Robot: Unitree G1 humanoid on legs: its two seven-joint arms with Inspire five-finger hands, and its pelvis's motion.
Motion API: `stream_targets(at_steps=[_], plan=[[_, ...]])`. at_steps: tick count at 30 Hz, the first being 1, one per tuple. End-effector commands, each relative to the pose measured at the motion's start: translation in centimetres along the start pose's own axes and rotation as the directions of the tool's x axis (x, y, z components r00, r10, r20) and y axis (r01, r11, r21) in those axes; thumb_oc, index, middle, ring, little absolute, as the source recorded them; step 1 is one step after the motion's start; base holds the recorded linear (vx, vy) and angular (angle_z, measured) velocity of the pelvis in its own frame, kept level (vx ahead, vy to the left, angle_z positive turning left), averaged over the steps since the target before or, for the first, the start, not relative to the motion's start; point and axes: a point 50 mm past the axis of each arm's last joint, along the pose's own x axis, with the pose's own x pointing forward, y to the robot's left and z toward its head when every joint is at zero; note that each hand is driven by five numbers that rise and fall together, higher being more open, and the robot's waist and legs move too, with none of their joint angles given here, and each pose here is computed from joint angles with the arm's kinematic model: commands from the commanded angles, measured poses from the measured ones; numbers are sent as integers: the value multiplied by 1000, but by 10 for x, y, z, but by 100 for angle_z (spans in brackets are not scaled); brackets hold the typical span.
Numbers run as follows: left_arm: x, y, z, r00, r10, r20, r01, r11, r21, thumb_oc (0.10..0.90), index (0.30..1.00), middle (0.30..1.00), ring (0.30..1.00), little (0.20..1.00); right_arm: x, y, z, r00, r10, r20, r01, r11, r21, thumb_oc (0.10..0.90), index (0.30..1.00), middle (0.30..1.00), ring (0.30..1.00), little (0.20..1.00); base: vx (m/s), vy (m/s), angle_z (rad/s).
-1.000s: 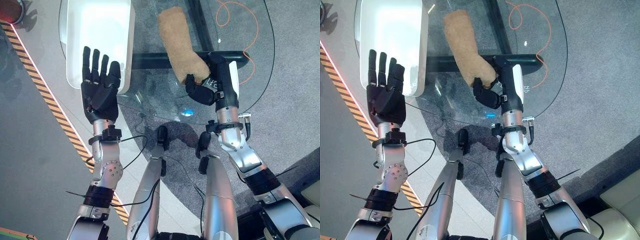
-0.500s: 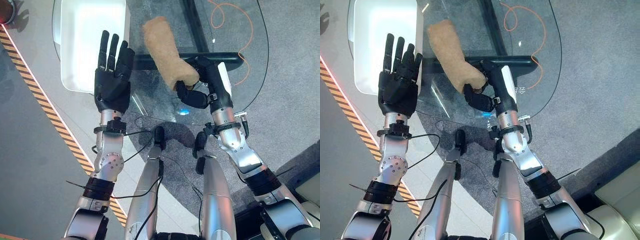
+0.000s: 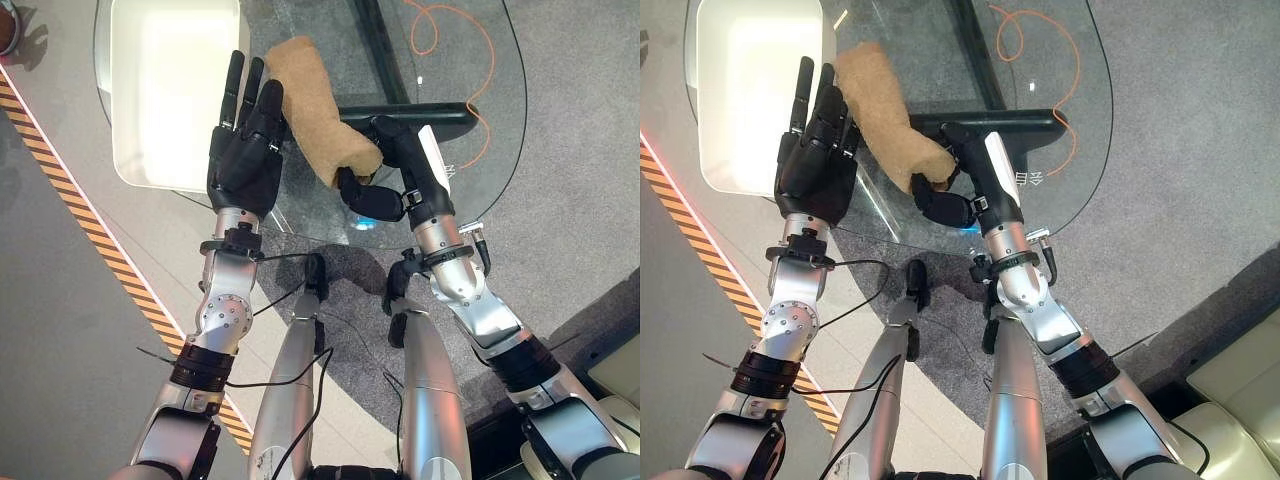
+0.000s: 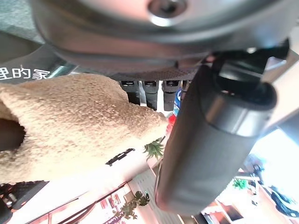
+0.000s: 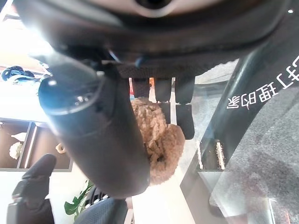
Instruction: Wipe the table with a cloth and put it in the basket.
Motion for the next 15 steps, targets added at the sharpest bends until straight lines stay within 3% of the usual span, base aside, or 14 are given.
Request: stream_targets(at_steps=[1,15], plan=[[17,-51,16,973,-218,77,221,975,-31,800,900,900,900,900,14,1,121,822,-29,569,-75,984,160,100,300,300,300,200,0,0,0],[22,-47,5,991,-130,-15,130,991,-17,800,900,900,900,900,14,7,131,798,9,603,-112,985,134,100,300,300,300,200,0,0,0]])
